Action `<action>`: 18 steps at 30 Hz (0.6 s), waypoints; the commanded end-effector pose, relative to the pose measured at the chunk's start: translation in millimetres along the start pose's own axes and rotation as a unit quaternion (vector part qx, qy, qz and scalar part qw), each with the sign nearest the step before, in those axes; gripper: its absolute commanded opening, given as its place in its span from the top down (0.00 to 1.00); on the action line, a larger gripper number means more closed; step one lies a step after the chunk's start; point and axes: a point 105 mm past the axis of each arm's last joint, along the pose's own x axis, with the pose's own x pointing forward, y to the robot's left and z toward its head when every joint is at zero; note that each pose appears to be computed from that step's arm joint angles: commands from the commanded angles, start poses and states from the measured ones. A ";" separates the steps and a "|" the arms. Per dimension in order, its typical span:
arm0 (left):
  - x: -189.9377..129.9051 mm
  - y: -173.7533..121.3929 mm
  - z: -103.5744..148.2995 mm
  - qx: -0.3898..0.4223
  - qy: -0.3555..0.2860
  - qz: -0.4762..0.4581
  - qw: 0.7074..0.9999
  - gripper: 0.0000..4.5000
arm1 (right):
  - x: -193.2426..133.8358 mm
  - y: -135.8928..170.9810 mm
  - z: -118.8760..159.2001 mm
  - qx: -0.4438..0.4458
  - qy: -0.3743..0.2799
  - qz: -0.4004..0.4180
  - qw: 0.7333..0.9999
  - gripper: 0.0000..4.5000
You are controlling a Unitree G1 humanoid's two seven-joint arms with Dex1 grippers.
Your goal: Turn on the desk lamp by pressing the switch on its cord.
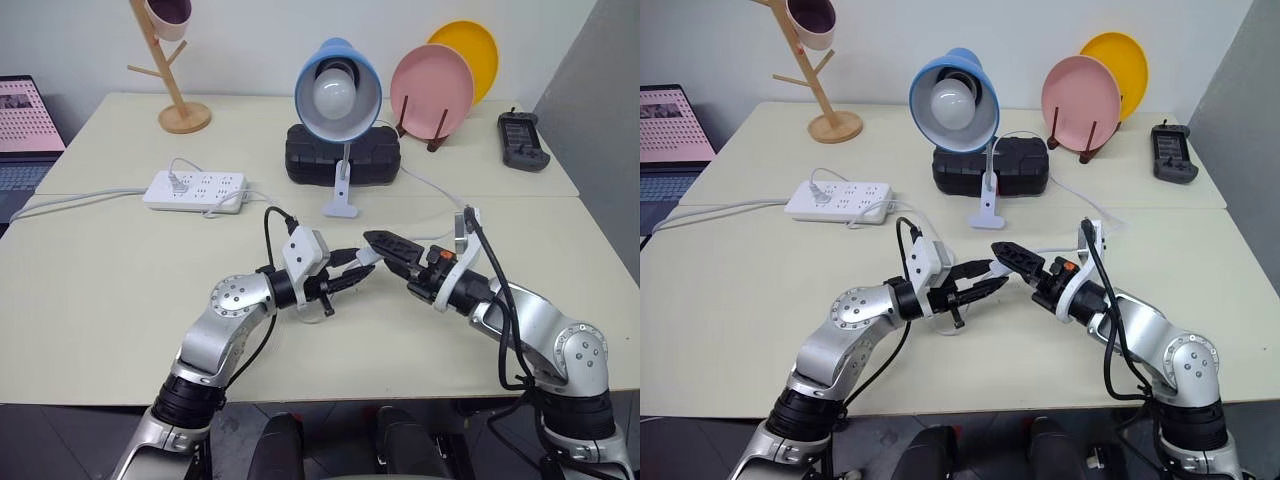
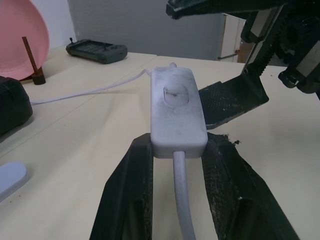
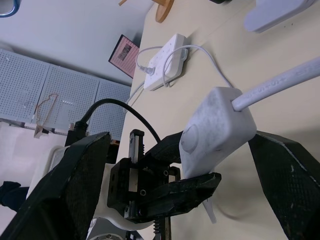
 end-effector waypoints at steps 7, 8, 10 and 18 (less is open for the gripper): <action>0.5 -4.7 14.5 0.010 -0.027 -0.005 1.000 0.77 | -3.8 2.1 3.9 0.011 -0.008 0.013 1.000 0.20; 0.6 -4.7 14.6 0.010 -0.027 -0.005 1.000 0.77 | -3.9 1.3 3.7 0.010 -0.008 0.012 1.000 0.25; 0.8 -4.9 14.7 0.011 -0.027 -0.006 1.000 0.77 | -3.8 -0.6 2.6 0.007 -0.006 0.009 1.000 0.35; 2.1 -6.4 16.4 0.009 -0.031 -0.010 0.999 0.77 | -2.2 -3.2 2.5 0.002 -0.006 0.004 1.000 0.80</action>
